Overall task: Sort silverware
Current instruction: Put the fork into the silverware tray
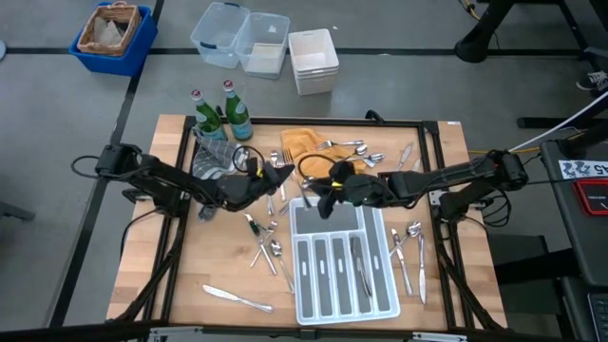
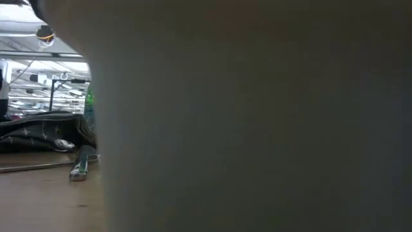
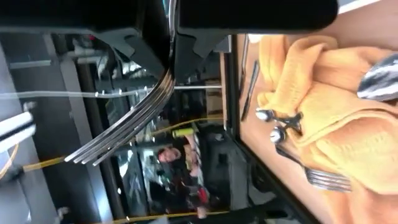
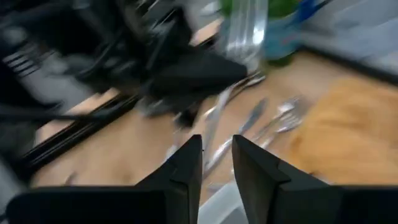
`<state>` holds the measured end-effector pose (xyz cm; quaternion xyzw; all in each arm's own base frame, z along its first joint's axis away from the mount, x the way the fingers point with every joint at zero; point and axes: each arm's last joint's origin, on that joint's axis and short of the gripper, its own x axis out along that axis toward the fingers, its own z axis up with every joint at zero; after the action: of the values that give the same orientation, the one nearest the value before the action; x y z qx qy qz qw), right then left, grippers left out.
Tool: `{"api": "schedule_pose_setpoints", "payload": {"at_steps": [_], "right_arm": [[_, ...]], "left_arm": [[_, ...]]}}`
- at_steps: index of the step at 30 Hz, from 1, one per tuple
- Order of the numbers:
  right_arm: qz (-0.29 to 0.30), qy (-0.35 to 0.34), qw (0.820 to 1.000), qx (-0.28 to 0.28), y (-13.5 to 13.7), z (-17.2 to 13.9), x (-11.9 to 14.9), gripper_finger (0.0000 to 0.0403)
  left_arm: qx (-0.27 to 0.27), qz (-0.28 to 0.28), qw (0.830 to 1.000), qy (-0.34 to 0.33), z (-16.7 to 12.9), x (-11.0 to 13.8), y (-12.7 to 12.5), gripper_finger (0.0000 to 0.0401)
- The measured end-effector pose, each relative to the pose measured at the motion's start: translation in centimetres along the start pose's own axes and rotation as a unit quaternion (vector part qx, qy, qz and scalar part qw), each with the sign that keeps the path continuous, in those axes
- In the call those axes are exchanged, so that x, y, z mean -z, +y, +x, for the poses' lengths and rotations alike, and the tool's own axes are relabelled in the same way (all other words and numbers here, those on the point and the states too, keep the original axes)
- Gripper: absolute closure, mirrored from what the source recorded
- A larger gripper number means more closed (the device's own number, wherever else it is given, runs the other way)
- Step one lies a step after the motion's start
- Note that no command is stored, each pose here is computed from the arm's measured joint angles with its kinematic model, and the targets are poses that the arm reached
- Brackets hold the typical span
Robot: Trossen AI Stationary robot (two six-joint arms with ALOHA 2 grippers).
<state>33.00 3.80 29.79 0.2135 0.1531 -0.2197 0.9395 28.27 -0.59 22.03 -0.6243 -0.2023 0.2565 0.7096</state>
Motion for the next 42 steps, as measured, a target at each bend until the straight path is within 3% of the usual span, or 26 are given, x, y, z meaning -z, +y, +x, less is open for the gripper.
{"api": "schedule_pose_setpoints", "payload": {"at_steps": [4, 11, 22, 27, 32, 42], "right_arm": [[-0.005, -0.029, 0.998, 0.051, -0.3, 0.2, 0.0, 0.0311], [-0.077, -0.046, 0.994, 0.054, 0.0, 0.9, 0.2, 0.0311], [-0.254, -0.073, 0.961, 0.078, 1.2, 0.6, 0.3, 0.0311], [-0.265, -0.081, 0.957, 0.084, 0.8, 1.1, -0.1, 0.0311], [-0.255, -0.078, 0.963, 0.049, 0.4, 2.5, -0.1, 0.0311], [-0.256, -0.076, 0.961, 0.069, 0.2, 3.5, 0.4, 0.0311]], "left_arm": [[-0.006, -0.049, 0.998, -0.024, 0.9, -0.8, -0.1, 0.0400], [-0.001, -0.088, 0.995, -0.053, 2.0, -2.0, -0.5, 0.0400], [-0.007, -0.074, 0.995, -0.061, 2.4, -2.5, -0.4, 0.0400], [-0.008, -0.077, 0.995, -0.061, 2.4, -2.5, -0.4, 0.0400], [-0.008, -0.076, 0.995, -0.063, 2.4, -2.5, -0.4, 0.0400], [-0.007, -0.079, 0.995, -0.068, 2.5, -2.7, -0.4, 0.0400]]}}
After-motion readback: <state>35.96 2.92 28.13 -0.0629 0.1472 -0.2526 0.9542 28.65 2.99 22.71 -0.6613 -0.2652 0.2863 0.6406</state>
